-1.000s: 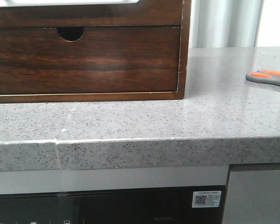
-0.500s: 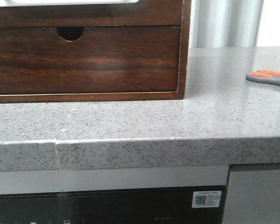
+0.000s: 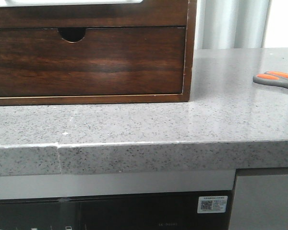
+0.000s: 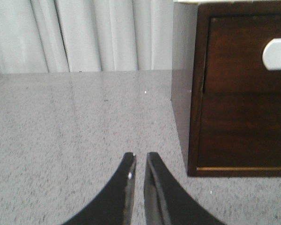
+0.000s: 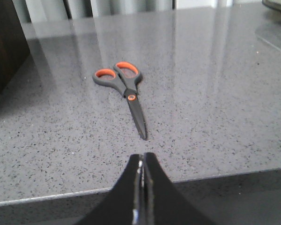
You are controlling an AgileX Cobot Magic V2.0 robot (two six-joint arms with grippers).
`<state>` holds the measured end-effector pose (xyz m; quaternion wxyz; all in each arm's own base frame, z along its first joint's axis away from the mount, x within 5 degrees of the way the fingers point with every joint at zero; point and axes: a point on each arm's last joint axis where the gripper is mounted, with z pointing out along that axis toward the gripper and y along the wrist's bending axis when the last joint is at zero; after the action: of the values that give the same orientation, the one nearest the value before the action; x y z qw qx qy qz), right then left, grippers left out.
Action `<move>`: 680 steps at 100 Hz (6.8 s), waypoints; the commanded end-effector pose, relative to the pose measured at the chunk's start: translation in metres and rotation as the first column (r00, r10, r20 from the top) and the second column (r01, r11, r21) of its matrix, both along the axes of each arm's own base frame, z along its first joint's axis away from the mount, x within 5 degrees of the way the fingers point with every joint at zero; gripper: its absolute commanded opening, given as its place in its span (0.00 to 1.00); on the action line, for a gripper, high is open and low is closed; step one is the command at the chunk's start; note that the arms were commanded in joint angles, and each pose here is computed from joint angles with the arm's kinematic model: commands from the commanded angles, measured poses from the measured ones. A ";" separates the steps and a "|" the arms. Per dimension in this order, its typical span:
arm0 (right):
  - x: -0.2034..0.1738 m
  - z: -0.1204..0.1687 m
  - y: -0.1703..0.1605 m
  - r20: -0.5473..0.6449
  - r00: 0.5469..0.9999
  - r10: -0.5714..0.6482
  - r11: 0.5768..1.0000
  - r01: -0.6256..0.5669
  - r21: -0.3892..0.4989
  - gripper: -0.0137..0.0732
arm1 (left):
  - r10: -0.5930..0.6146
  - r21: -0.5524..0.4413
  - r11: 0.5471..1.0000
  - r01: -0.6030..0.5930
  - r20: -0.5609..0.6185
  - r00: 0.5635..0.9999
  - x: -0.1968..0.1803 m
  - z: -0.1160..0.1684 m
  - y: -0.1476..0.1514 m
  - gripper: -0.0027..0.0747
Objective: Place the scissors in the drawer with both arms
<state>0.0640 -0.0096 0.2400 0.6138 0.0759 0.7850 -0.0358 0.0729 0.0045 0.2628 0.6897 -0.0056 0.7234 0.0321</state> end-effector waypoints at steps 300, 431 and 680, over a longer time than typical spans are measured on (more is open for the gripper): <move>0.015 0.046 -0.002 0.026 1.000 0.009 1.000 -0.009 0.006 0.04 | -0.610 0.918 0.202 0.342 -0.155 0.777 0.128 0.054 -0.092 0.04; 0.019 0.038 -0.001 -0.061 0.998 0.023 1.000 -0.022 0.021 0.04 | -0.714 0.923 0.184 0.339 -0.112 0.691 0.034 0.041 -0.095 0.50; 0.237 0.166 0.003 -0.434 0.819 0.375 0.912 -0.411 0.012 0.01 | -0.697 0.671 0.647 0.363 0.326 0.639 -0.017 0.084 -0.058 0.44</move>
<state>0.3293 -0.0157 0.3493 0.3165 -0.0925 0.9433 0.0392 0.0601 -0.0528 0.3335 0.7928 0.4221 0.4375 0.0426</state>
